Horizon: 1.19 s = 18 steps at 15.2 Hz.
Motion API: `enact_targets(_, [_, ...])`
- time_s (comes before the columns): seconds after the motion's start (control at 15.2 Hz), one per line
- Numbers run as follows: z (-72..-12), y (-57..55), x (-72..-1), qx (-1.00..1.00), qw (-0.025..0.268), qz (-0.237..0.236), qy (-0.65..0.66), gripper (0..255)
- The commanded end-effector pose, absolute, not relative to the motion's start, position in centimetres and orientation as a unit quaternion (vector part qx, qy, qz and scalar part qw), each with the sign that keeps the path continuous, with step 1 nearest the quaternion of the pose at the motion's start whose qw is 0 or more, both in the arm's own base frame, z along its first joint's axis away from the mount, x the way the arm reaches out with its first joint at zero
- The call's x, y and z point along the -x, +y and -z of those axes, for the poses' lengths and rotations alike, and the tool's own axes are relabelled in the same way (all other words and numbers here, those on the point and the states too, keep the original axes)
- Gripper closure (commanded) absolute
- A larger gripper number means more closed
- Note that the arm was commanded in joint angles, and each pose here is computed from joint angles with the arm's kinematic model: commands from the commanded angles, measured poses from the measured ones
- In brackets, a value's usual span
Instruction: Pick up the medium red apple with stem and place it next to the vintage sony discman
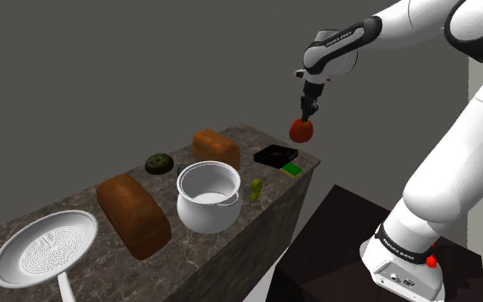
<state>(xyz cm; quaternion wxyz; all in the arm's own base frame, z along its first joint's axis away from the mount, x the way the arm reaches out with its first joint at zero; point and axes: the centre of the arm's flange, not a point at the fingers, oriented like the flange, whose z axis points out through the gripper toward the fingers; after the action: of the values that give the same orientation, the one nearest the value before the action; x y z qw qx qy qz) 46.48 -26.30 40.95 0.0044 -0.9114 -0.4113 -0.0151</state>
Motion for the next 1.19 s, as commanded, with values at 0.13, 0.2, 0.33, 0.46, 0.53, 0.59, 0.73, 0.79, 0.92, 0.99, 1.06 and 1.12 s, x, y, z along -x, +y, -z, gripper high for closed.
enact_targets(0.13, [-41.0,-31.5,-46.2,0.911,0.004,0.015,-0.412,255])
enact_targets(0.2, [-41.0,-32.8,-46.1,0.911,0.004,0.015,-0.412,255])
enact_targets(0.33, [-41.0,-35.4,-46.0,0.911,0.004,0.015,-0.412,255])
enact_targets(0.46, [-41.0,-38.1,-45.9,0.911,0.004,0.015,-0.412,255])
enact_targets(0.53, [-41.0,-39.5,-45.9,0.911,0.004,0.015,-0.412,255])
enact_targets(0.59, [-40.5,-39.5,-45.9,0.911,0.004,0.015,-0.412,255])
enact_targets(0.73, [-39.4,-39.5,-45.9,0.911,0.004,0.015,-0.412,255])
enact_targets(0.79, [-38.9,-39.5,-45.9,0.911,0.004,0.015,-0.412,255])
enact_targets(0.92, [-37.9,-39.5,-45.9,0.911,0.004,0.015,-0.412,255])
enact_targets(0.99, [-37.3,-39.5,-45.9,0.911,0.004,0.015,-0.412,255])
enact_targets(1.06, [-36.8,-39.5,-45.9,0.911,0.004,0.015,-0.412,255])
enact_targets(1.12, [-36.3,-39.5,-45.9,0.911,0.004,0.015,-0.412,255])
